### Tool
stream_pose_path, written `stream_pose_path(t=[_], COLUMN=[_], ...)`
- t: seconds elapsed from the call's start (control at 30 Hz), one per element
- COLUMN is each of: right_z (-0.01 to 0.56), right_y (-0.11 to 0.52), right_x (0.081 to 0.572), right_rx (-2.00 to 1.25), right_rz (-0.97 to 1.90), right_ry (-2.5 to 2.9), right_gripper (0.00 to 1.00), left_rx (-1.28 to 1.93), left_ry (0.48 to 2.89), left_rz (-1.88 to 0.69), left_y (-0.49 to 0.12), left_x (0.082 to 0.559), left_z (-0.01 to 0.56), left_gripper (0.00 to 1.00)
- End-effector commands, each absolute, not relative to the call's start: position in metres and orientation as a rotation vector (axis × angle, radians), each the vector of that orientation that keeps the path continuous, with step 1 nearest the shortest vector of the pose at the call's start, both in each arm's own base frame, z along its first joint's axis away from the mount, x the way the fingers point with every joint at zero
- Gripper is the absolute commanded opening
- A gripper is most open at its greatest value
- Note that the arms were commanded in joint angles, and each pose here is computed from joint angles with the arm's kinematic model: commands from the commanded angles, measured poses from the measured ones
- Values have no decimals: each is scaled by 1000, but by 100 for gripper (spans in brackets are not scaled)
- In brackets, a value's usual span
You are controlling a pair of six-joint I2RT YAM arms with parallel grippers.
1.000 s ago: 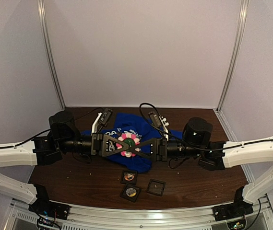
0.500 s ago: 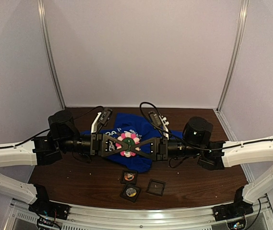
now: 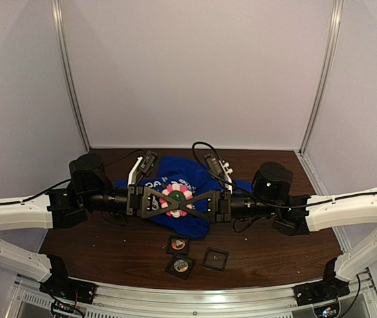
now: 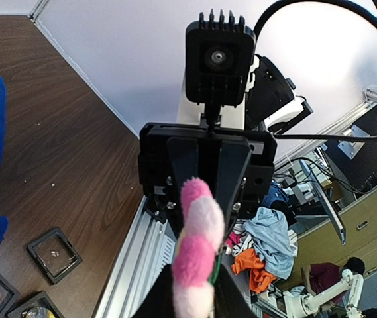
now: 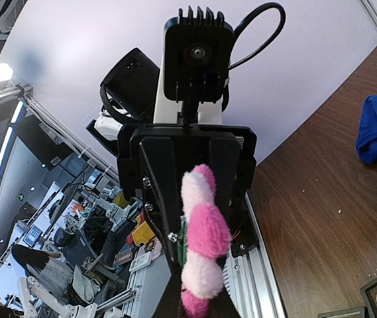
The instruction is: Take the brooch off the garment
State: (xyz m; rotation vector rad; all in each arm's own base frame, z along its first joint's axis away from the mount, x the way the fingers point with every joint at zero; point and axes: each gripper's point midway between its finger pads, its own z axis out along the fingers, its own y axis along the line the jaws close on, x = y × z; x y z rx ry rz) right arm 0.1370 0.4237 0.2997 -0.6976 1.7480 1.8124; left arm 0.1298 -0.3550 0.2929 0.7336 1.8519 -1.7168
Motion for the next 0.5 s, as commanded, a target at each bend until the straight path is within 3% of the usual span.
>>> stream_pose_path(t=[0.0, 0.23, 0.47], right_z=[303, 295, 295], right_y=[427, 429, 425], right_x=[139, 133, 131], right_rx=[-716, -777, -819], right_rz=[1814, 1820, 1766], right_ry=[1727, 1747, 1750], right_gripper=[0, 0, 3], left_rx=[752, 758, 743], left_ry=[1779, 1772, 1765], left_rz=[-1740, -1753, -1758], left_y=[-357, -358, -358], left_x=[128, 127, 128], left_z=[309, 310, 312], left_gripper=[12, 0, 0])
